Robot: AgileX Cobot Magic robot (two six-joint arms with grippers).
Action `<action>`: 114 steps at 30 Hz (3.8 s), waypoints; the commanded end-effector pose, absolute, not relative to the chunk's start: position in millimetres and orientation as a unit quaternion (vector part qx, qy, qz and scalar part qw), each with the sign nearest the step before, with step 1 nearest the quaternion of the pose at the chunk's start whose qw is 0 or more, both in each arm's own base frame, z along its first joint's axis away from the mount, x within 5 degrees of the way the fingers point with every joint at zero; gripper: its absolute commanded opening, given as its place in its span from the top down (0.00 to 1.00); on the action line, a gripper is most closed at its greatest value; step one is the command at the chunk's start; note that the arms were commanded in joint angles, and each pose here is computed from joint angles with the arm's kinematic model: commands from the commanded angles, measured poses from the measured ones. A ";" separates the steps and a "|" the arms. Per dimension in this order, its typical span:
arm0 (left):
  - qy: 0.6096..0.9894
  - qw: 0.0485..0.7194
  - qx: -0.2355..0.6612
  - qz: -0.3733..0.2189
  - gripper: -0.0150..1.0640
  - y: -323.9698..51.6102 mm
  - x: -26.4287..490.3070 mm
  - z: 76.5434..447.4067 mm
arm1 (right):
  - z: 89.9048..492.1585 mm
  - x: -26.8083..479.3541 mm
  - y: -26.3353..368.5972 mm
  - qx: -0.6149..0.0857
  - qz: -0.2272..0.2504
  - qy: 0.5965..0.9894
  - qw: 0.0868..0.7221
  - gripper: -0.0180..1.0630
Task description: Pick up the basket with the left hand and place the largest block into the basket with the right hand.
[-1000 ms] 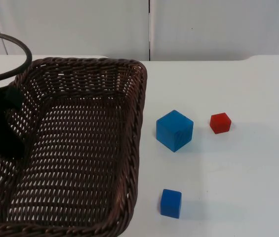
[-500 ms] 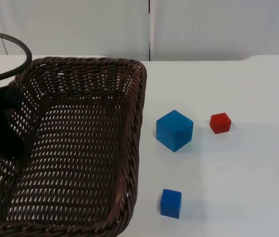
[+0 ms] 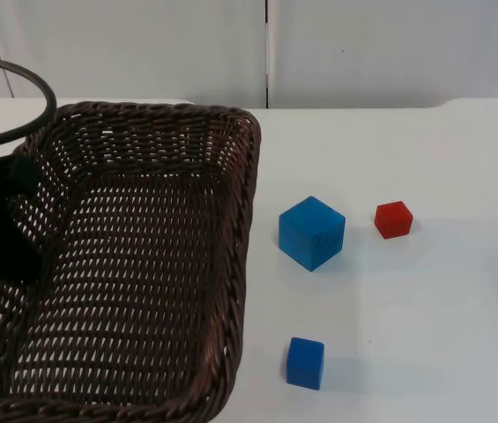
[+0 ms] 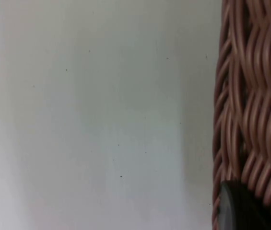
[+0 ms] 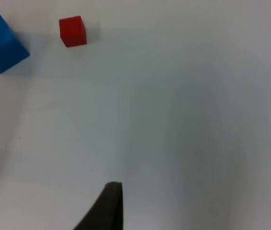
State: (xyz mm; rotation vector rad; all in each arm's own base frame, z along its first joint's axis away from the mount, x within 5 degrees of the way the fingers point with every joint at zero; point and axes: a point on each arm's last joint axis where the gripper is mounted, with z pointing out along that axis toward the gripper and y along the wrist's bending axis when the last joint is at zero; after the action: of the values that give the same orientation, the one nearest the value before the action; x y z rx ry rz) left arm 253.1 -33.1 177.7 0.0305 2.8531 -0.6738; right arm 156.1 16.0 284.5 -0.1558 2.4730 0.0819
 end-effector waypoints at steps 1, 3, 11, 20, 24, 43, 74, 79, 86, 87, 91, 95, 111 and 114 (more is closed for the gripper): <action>0.966 0.110 0.009 -0.235 0.99 -34.8 252.4 181.8 | 286.7 167.7 16.0 -0.057 0.031 0.943 0.326 0.01; 0.966 0.110 0.009 -0.235 0.99 -34.8 252.4 181.8 | 287.3 175.6 16.5 -0.057 0.031 0.945 0.320 0.01; 0.966 0.110 0.009 -0.235 0.99 -34.9 252.5 181.8 | 296.2 232.8 30.3 -0.078 0.038 0.949 0.302 0.01; 0.966 0.110 0.009 -0.235 0.99 -34.9 252.5 181.8 | 295.4 286.2 82.7 -0.165 0.054 0.941 0.291 0.01; 0.966 0.110 0.009 -0.235 0.99 -34.9 252.5 181.8 | 285.1 301.9 103.0 -0.199 0.056 0.939 0.277 0.01; 0.966 0.112 0.009 -0.234 0.99 -34.6 252.8 181.7 | 186.6 336.4 216.3 -0.368 0.065 0.884 0.281 0.01; 0.966 0.114 0.010 -0.231 0.99 -34.2 253.0 181.6 | 101.3 361.2 233.6 -0.330 0.077 0.884 0.322 0.01; 0.966 0.114 0.010 -0.231 0.99 -34.2 253.0 181.6 | 93.8 362.6 234.1 -0.329 0.075 0.883 0.325 0.01; 0.966 0.115 0.011 -0.229 0.99 -34.0 253.3 181.5 | 93.0 362.8 234.2 -0.328 0.075 0.883 0.326 0.08; 0.966 0.115 0.011 -0.229 0.99 -34.0 253.3 181.5 | 93.0 362.8 234.2 -0.328 0.075 0.883 0.326 0.08; 0.967 0.115 0.012 -0.229 0.99 -33.9 253.2 181.5 | 92.7 362.5 234.0 -0.329 0.075 0.884 0.324 0.43; 0.967 0.115 0.012 -0.229 0.99 -33.9 253.2 181.5 | 103.0 360.7 233.4 -0.330 0.077 0.885 0.320 0.82; 0.967 0.121 0.012 -0.222 0.99 -32.8 254.3 181.2 | 246.2 331.0 212.7 -0.361 0.072 0.845 0.388 0.98; 0.967 0.121 0.012 -0.222 0.99 -32.8 254.3 181.2 | 268.0 322.2 207.4 -0.358 0.076 0.840 0.401 0.98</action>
State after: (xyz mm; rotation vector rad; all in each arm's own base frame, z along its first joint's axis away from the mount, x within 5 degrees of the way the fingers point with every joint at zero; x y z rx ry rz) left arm 254.9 -31.0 177.1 0.0407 2.8401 -0.6306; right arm 327.1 210.7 252.3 -0.9156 2.1449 0.1896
